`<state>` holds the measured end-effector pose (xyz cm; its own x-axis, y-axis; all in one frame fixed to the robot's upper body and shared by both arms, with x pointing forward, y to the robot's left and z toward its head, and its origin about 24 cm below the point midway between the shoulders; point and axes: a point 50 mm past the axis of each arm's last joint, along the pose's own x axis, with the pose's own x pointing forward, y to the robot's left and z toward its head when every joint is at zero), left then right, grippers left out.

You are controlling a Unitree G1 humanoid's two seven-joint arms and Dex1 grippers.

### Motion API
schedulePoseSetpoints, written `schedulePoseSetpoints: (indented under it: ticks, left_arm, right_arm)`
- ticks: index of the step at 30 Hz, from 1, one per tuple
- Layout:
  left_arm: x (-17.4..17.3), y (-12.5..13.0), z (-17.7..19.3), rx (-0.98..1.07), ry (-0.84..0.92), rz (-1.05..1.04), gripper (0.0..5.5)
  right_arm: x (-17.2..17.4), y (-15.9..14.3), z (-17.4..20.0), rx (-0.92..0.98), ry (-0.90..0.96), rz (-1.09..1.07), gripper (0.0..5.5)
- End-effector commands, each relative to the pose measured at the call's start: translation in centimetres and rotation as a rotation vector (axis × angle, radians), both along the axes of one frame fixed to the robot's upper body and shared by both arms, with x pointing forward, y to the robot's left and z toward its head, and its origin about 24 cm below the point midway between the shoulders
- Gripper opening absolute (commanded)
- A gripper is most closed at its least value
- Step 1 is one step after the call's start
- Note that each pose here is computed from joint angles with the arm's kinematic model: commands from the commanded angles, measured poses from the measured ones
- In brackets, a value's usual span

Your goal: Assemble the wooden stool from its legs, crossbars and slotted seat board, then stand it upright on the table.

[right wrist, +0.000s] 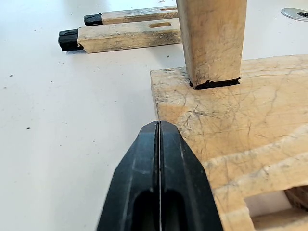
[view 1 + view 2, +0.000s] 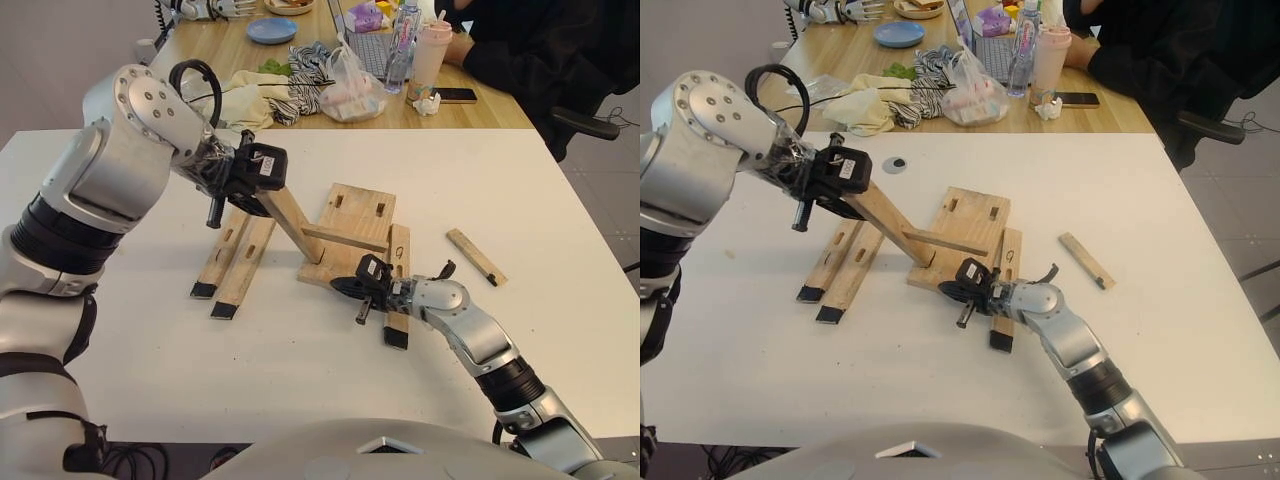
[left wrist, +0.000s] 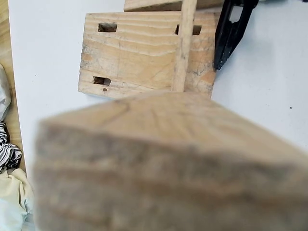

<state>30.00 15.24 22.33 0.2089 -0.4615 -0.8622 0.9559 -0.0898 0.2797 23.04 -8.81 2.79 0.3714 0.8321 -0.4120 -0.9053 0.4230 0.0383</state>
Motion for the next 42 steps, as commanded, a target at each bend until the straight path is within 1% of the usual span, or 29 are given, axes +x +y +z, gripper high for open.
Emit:
schedulePoseSetpoints:
  ticks: [1, 2, 5, 7, 10, 14, 16, 18, 19, 20, 21, 24, 28, 30, 32, 38, 42]
  left_arm:
    - [0.6, -0.2, 1.7, -0.043, -0.036, -0.01, 0.83]
    - [0.7, -0.2, 2.1, -0.045, -0.049, -0.033, 0.83]
    - [0.8, 0.1, 2.7, -0.03, -0.068, -0.067, 1.1]
    - [1.1, 0.1, 2.8, -0.038, -0.08, -0.052, 1.4]
    - [1.5, 0.8, 3.6, -0.052, -0.113, -0.014, 1.47]
    - [1.7, 4.0, 5.3, -0.133, -0.14, 0.14, 1.47]
    - [1.4, 6.1, 5.5, -0.212, -0.131, 0.259, 1.47]
    - [1.0, 8.1, 4.9, -0.315, -0.12, 0.397, 1.47]
    - [0.6, 9.1, 3.8, -0.363, -0.105, 0.466, 1.47]
    - [0.1, 10.0, 2.1, -0.387, -0.094, 0.532, 1.67]
    - [-0.3, 10.8, 0.4, -0.397, -0.086, 0.598, 1.75]
    - [-1.7, 12.9, -6.0, -0.403, -0.065, 0.865, 2.22]
    - [-3.8, 12.3, -11.7, -0.499, 0.054, 1.087, 2.86]
    - [-4.4, 11.7, -13.1, -0.557, 0.107, 1.183, 3.12]
    - [-4.9, 11.3, -14.0, -0.575, 0.141, 1.244, 3.17]
    - [-6.4, 12.0, -17.2, -0.468, 0.155, 1.337, 3.17]
    - [-7.3, 11.9, -19.1, -0.432, 0.189, 1.354, 3.17]
  right_arm:
    - [-1.1, -1.2, -2.5, -0.104, 0.103, -0.019, 0.0]
    - [-1.1, -1.2, -2.5, -0.104, 0.104, -0.019, 0.0]
    - [-1.2, -1.2, -2.6, -0.104, 0.107, -0.02, 0.0]
    - [-1.2, -1.1, -2.6, -0.103, 0.106, -0.02, 0.0]
    - [-1.2, -1.0, -2.5, -0.105, 0.098, -0.016, 0.0]
    - [-1.1, -0.9, -1.6, -0.093, 0.032, -0.015, 0.0]
    - [-0.9, -0.9, -0.3, -0.062, -0.019, -0.02, 0.0]
    - [-0.8, -0.9, 1.0, -0.028, -0.065, -0.028, 0.0]
    - [-0.8, -0.8, 1.7, -0.003, -0.088, -0.031, 0.0]
    - [-0.8, -0.6, 2.5, 0.025, -0.107, -0.036, 0.0]
    - [-0.8, -0.6, 3.2, 0.049, -0.123, -0.042, 0.0]
    - [-0.7, -0.9, 5.3, 0.117, -0.165, -0.082, 0.0]
    - [-0.8, -1.8, 6.8, 0.165, -0.169, -0.129, 0.0]
    - [-1.0, -2.1, 7.1, 0.174, -0.16, -0.139, 0.0]
    - [-1.1, -2.2, 7.3, 0.17, -0.148, -0.134, 0.0]
    - [-1.4, -2.2, 7.5, 0.152, -0.14, -0.092, 0.0]
    - [-1.5, -2.0, 8.5, 0.201, -0.145, -0.082, 0.0]
